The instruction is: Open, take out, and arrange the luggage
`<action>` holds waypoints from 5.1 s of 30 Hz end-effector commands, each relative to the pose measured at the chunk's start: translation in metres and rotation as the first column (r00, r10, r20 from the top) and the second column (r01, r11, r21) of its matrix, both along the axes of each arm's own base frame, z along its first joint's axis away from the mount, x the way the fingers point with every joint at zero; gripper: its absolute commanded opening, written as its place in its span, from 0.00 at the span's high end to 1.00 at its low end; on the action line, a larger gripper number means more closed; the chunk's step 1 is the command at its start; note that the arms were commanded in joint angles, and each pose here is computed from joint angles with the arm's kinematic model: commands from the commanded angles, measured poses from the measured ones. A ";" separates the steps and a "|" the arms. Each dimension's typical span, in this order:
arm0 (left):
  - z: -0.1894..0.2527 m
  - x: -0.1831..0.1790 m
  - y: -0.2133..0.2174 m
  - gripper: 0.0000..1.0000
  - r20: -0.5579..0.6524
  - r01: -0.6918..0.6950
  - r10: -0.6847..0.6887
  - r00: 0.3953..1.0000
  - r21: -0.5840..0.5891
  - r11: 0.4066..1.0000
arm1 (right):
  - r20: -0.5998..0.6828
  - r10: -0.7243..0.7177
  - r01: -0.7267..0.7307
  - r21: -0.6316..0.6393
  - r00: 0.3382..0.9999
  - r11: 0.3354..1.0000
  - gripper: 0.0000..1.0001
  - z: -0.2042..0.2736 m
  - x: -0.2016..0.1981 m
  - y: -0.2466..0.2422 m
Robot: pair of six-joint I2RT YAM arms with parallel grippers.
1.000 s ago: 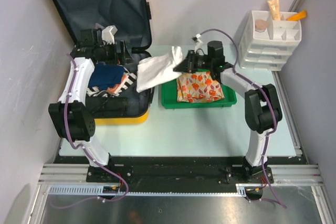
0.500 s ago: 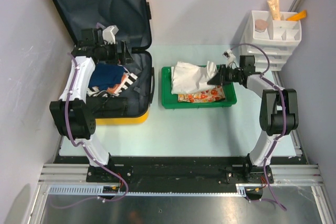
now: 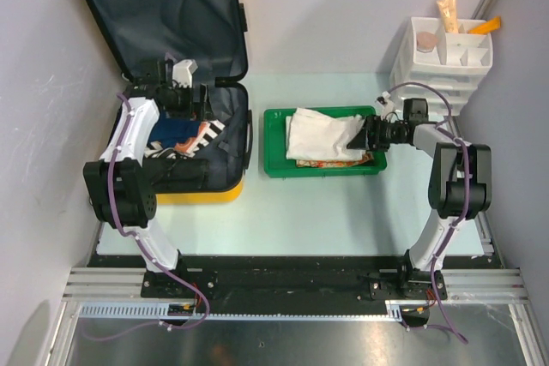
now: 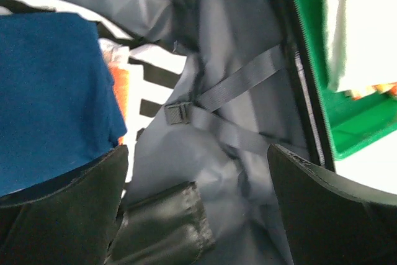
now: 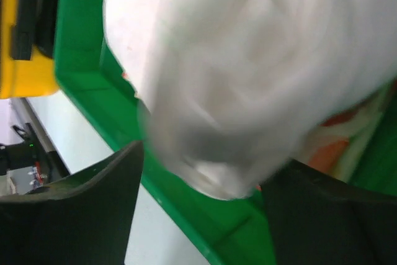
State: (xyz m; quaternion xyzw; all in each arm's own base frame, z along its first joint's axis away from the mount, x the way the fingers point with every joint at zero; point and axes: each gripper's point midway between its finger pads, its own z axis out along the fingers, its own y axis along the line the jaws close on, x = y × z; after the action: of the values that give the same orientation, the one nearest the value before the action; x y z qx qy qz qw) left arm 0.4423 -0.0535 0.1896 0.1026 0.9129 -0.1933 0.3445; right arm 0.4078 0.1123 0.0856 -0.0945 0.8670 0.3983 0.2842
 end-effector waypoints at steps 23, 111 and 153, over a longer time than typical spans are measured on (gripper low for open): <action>-0.069 0.058 0.065 0.28 -0.054 0.084 -0.066 0.996 0.457 0.886 | 0.338 -0.110 0.140 -0.064 0.935 0.988 0.09 0.133 0.016 0.020; 0.018 -0.043 -0.182 1.00 0.027 0.265 -0.269 0.963 -0.275 0.924 | -0.209 -0.118 0.197 0.414 0.971 0.889 0.00 0.120 0.049 0.284; -0.033 0.007 0.053 0.06 0.077 -0.069 0.045 0.996 0.351 0.934 | -0.040 -0.037 0.040 0.077 0.999 0.996 0.35 0.042 0.070 0.070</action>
State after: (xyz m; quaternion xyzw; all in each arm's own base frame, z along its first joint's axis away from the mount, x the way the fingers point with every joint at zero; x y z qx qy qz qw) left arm 0.4343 -0.0332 0.1491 0.0911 0.9272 -0.1171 0.3438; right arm 0.4647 0.1960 0.0798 -0.0241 0.8719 0.4283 0.2362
